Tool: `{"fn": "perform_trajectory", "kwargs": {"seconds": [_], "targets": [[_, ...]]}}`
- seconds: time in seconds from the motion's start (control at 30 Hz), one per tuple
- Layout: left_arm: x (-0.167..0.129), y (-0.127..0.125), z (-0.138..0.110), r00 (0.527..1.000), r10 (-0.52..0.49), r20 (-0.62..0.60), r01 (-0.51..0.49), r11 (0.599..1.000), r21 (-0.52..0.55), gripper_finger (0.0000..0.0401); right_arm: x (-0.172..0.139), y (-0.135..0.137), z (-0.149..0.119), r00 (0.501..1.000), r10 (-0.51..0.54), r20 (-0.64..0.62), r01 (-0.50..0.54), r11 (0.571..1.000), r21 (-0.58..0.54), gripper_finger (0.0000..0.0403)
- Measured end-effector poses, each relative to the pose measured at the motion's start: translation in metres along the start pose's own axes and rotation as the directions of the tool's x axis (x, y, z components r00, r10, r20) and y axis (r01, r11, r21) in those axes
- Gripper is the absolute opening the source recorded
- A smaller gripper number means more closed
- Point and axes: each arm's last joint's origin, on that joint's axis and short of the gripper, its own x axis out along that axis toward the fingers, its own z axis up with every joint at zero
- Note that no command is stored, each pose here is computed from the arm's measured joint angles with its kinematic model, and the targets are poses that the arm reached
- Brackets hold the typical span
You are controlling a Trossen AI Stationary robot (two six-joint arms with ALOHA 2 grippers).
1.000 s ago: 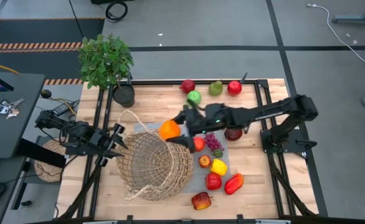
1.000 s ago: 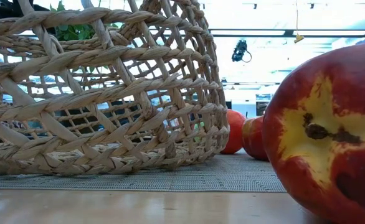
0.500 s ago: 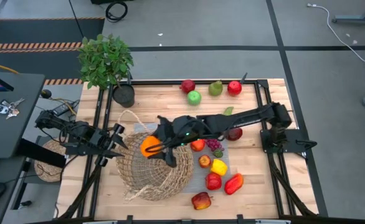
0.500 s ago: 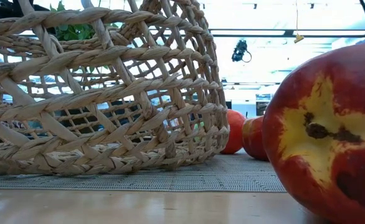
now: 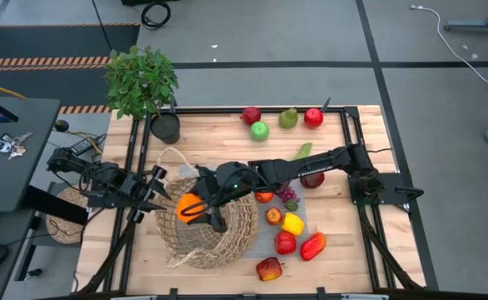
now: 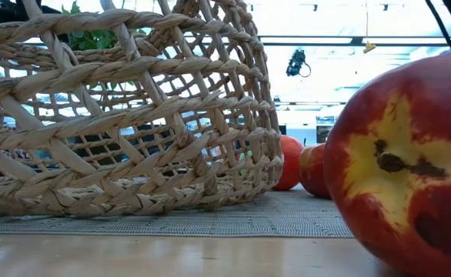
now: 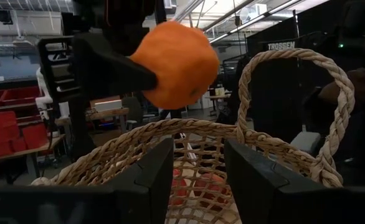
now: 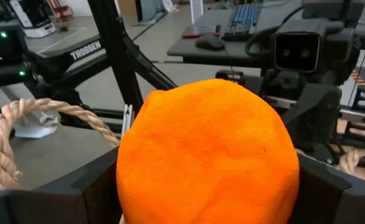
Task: Build produce basket
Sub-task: Put the orange into the brown basket
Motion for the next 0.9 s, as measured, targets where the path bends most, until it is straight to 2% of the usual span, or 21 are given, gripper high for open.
{"fn": "perform_trajectory", "kwargs": {"seconds": [0.23, 0.43, 0.63, 0.77, 0.9], "targets": [[0.0, 0.0, 0.0, 1.0, 0.0, 0.0, 0.0, 1.0, 0.0, 0.0145, -0.002, -0.003, -0.004, 0.999, -0.005, -0.041, 0.003, 1.0, -0.029, 0.0337], [0.0, 0.0, 0.0, 1.0, 0.0, 0.0, 0.0, 1.0, 0.0, 0.015, -0.013, 0.0, 0.004, 0.999, -0.001, -0.046, -0.003, 0.995, -0.097, 0.0337], [0.0, 0.0, 0.002, 1.0, 0.002, 0.017, -0.002, 1.0, -0.012, 0.0149, -0.027, -0.013, 0.014, 0.999, -0.031, -0.032, 0.027, 0.993, -0.116, 0.0337], [0.0, 0.0, 0.003, 1.0, 0.004, 0.029, 0.001, 0.99, -0.141, 0.0147, -0.034, -0.023, 0.017, 0.997, -0.054, -0.05, 0.048, 0.993, -0.11, 0.0337], [0.0, 0.0, 0.003, 0.999, 0.004, 0.031, 0.006, 0.949, -0.315, 0.015, -0.037, -0.031, 0.016, 0.996, -0.058, -0.066, 0.051, 0.994, -0.094, 0.0337]]}}
